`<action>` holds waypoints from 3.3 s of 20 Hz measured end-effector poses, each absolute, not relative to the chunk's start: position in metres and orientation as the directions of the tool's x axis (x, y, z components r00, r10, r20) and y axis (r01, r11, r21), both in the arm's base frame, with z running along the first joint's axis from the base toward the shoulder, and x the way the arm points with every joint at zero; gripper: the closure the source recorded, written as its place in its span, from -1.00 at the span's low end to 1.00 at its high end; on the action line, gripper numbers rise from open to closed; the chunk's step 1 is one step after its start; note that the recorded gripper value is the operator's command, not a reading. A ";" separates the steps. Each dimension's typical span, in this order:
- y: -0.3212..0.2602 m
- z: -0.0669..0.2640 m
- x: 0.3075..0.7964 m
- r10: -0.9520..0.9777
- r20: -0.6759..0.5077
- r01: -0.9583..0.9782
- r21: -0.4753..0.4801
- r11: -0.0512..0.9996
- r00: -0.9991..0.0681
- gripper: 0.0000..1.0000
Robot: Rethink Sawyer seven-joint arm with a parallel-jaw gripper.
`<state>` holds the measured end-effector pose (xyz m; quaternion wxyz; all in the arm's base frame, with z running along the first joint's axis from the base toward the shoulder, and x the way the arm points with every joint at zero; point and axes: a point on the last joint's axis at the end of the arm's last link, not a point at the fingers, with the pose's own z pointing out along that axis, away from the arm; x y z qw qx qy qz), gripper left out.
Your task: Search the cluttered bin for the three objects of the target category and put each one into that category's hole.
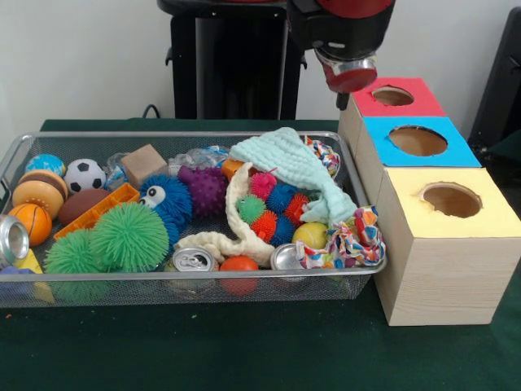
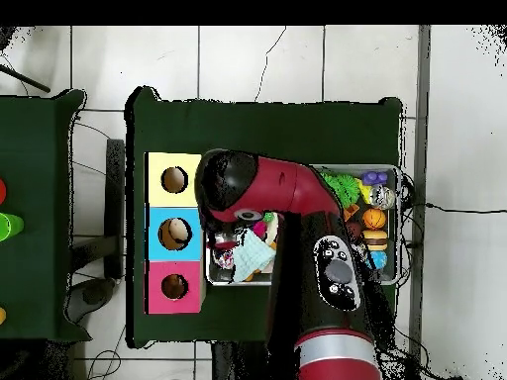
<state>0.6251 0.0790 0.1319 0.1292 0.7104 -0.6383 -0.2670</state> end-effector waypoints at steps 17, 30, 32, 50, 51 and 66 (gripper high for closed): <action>0.031 0.146 0.573 -0.988 -0.126 -0.806 0.573 -0.150 0.094 -1.00; 0.056 0.118 0.565 -0.977 -0.136 -0.858 0.468 -0.212 0.167 -1.00; 0.060 0.113 0.563 -0.975 -0.138 -0.866 0.449 -0.219 0.175 -1.00; 0.071 0.058 0.544 -0.951 -0.150 -0.899 0.314 -0.304 0.269 -1.00; 0.070 0.055 0.544 -0.949 -0.149 -0.900 0.306 -0.311 0.278 -1.00; 0.084 0.026 0.535 -0.904 -0.154 -0.868 0.254 -0.427 0.400 -1.00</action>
